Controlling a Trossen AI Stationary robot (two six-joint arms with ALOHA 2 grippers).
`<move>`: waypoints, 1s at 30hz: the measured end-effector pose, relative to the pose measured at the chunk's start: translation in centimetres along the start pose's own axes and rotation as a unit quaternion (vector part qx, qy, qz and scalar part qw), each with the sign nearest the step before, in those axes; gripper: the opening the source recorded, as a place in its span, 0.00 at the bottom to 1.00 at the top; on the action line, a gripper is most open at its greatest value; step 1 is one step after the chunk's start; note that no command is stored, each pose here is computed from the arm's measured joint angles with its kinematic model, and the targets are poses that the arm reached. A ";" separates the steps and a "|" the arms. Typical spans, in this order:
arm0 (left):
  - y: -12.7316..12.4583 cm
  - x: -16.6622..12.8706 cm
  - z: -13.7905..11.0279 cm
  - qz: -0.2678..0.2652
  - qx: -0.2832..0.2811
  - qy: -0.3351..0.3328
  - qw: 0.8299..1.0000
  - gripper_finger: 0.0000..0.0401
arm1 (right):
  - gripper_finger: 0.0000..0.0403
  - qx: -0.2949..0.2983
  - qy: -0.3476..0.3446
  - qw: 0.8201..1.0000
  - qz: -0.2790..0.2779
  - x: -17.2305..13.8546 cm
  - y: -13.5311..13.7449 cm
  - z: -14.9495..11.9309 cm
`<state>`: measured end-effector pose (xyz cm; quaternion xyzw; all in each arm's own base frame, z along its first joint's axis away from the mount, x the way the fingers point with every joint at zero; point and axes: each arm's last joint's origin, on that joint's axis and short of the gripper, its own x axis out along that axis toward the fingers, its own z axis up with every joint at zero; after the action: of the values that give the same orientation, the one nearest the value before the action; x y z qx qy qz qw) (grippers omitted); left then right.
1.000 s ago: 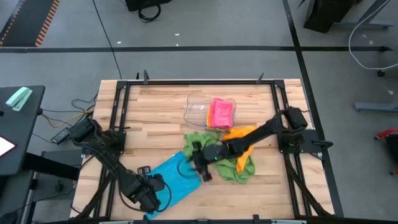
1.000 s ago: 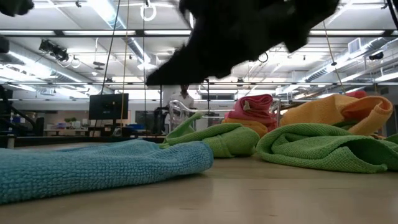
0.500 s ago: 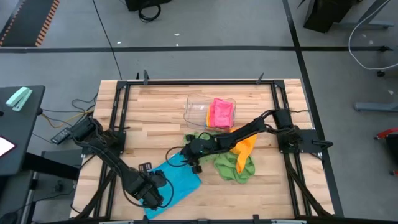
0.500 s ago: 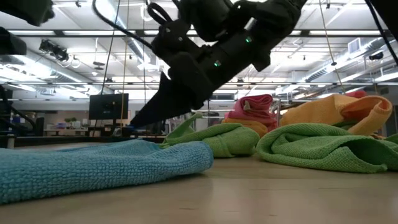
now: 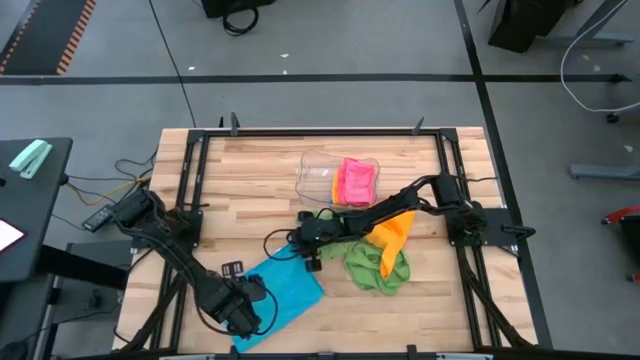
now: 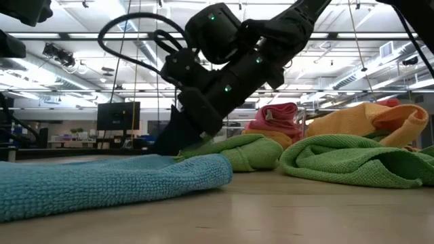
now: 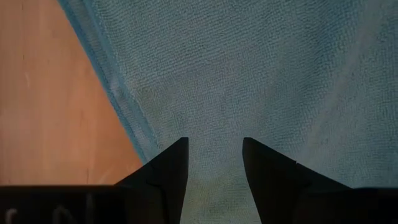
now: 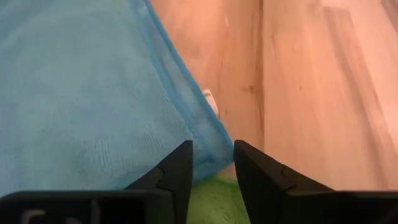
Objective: Fold microfiber towels
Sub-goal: Fold the blue microfiber cloth
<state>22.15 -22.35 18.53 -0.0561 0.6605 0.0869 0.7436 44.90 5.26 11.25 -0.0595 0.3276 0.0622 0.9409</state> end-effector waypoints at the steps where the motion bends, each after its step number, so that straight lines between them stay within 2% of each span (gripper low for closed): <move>1: 0.0 0.0 0.0 0.000 0.000 0.000 1.000 0.40 | 0.30 -0.001 0.000 1.000 0.002 0.1 0.1 0.0; 7: 0.0 0.0 0.0 0.001 0.002 0.000 1.000 0.39 | 0.23 -0.005 0.007 1.000 0.005 0.1 0.2 -0.2; 15: 0.0 0.0 0.0 0.001 0.002 0.000 1.000 0.39 | 0.02 -0.020 0.014 1.000 0.006 0.1 0.2 -0.4; 20: 0.0 0.0 0.0 0.001 0.000 0.000 1.000 0.38 | 0.02 -0.020 0.026 0.999 0.007 0.1 0.1 0.1; 30: 0.0 0.0 0.0 -0.002 -0.017 -0.001 1.000 0.37 | 0.01 -0.038 0.057 0.998 -0.009 -0.7 -0.2 2.7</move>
<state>22.19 -22.39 18.54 -0.0700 0.6579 0.0961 0.7437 46.04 5.41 13.83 -0.1016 0.3780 0.0623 0.9181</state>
